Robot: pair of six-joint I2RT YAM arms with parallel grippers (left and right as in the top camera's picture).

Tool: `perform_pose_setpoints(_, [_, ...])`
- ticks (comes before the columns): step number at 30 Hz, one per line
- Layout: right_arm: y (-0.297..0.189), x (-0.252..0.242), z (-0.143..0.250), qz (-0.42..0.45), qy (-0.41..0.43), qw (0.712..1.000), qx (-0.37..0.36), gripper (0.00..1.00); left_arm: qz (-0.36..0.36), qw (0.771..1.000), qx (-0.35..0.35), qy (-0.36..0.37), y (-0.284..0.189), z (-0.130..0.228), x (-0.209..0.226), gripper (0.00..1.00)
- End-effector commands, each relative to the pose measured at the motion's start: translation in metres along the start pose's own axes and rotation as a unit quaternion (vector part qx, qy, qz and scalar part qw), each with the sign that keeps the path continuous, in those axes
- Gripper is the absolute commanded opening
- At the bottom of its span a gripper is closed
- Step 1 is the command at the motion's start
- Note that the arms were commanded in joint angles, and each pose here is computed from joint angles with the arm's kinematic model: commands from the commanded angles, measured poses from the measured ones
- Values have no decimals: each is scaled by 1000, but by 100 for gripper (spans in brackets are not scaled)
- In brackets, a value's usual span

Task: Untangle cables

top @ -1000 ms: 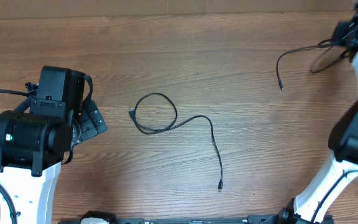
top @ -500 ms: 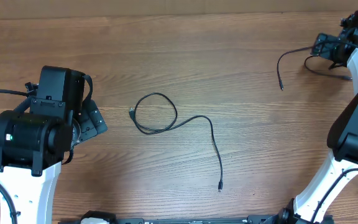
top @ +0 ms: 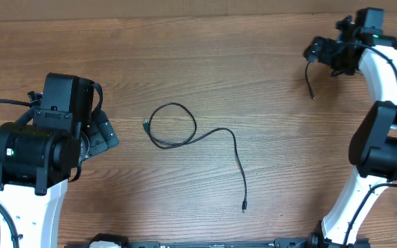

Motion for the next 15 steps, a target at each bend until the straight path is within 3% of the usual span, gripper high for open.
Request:
perform_pose_setpoints(1, [-18,19,-12,12,-30,999,-21,100,-2,1000,1,-10,1,-1,0,100])
perform_pose_setpoints(7, [-17,21,0,21,-24,999,15,98,-2,1000,1,-10,1,-1,0,100])
perform_pose_setpoints(12, [-13,14,13,54,-19,997,48,59,-2,1000,1,-10,1,-1,0,100])
perform_pose_setpoints(15, [-10,8,23,80,-16,994,68,54,-2,1000,1,-10,1,-1,0,100])
Point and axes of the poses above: each gripper's point midway between its finger pads, its own y axis out along the fingers, its own x axis along the line the jaws close on, z = x × y, the point moved 8 cm from there along -y, back along the fingers, and after that the axes turned 10 degrees about -y, right-handed, at the moved point
